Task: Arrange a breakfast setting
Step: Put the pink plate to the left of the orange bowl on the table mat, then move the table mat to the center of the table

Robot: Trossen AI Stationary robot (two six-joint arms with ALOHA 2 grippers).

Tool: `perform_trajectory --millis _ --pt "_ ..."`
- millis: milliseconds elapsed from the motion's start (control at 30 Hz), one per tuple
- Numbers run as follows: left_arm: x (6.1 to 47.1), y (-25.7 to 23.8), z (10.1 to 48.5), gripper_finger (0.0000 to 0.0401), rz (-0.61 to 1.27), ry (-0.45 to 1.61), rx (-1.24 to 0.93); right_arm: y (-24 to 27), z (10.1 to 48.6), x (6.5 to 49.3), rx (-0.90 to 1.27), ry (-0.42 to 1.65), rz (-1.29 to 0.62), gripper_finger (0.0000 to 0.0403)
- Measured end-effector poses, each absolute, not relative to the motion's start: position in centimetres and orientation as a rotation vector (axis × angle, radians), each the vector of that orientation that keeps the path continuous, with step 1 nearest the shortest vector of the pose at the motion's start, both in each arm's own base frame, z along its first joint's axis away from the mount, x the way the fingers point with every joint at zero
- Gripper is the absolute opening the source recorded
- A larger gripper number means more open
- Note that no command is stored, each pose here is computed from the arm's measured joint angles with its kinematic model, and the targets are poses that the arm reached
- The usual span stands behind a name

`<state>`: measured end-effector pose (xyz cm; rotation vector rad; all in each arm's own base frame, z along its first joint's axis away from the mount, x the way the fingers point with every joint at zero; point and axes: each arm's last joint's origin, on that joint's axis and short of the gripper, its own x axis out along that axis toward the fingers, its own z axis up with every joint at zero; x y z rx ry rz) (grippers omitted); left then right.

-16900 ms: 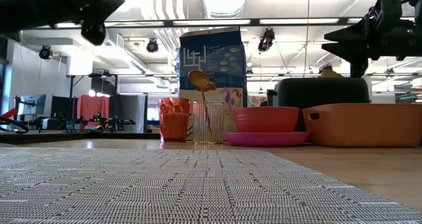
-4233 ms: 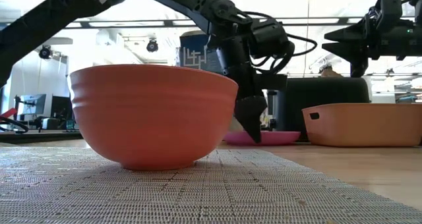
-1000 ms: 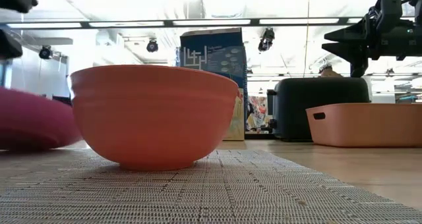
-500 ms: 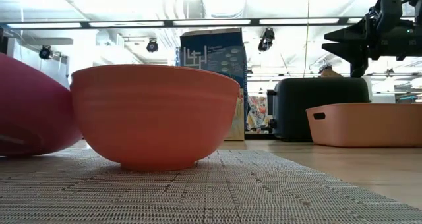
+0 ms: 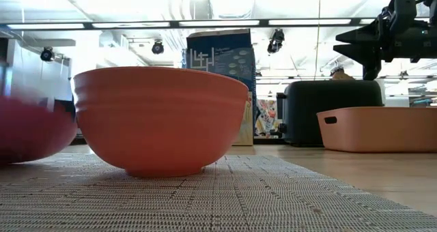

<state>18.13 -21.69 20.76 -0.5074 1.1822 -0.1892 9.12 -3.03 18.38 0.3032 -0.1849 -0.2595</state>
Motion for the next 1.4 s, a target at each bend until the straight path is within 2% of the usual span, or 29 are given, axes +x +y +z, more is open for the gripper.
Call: perform_trajectory --millis 200,333,667,833,1067,1200,1400 --pt "18.2 -21.7 20.8 0.0099 -0.203 1.174 -0.495 -3.0 18.4 9.1 0.303 -0.185 -0.259 0.0128" --pt "18.2 -21.6 20.8 0.0106 -0.221 1.167 -0.452 -3.0 18.4 9.1 0.303 -0.185 -0.259 0.0128" --pt "19.7 -19.8 21.0 0.0041 -0.184 1.142 -0.422 -3.0 18.4 9.1 0.303 -0.185 -0.259 0.0128" --pt "20.1 -18.6 21.4 0.0005 -0.171 1.102 -0.338 -3.0 18.4 9.1 0.303 -0.185 -0.259 0.0128" --pt "20.7 -14.3 22.2 0.0001 0.046 1.080 -0.205 -3.0 18.4 9.1 0.303 -0.185 -0.259 0.0128" --pt "22.3 -11.8 21.7 0.0000 0.053 1.088 -0.155 -3.0 18.4 9.1 0.303 -0.185 -0.259 0.0128" --pt "23.8 -8.3 18.9 0.0000 0.030 1.189 -0.126 -3.0 18.4 9.1 0.303 -0.185 -0.259 0.0128"
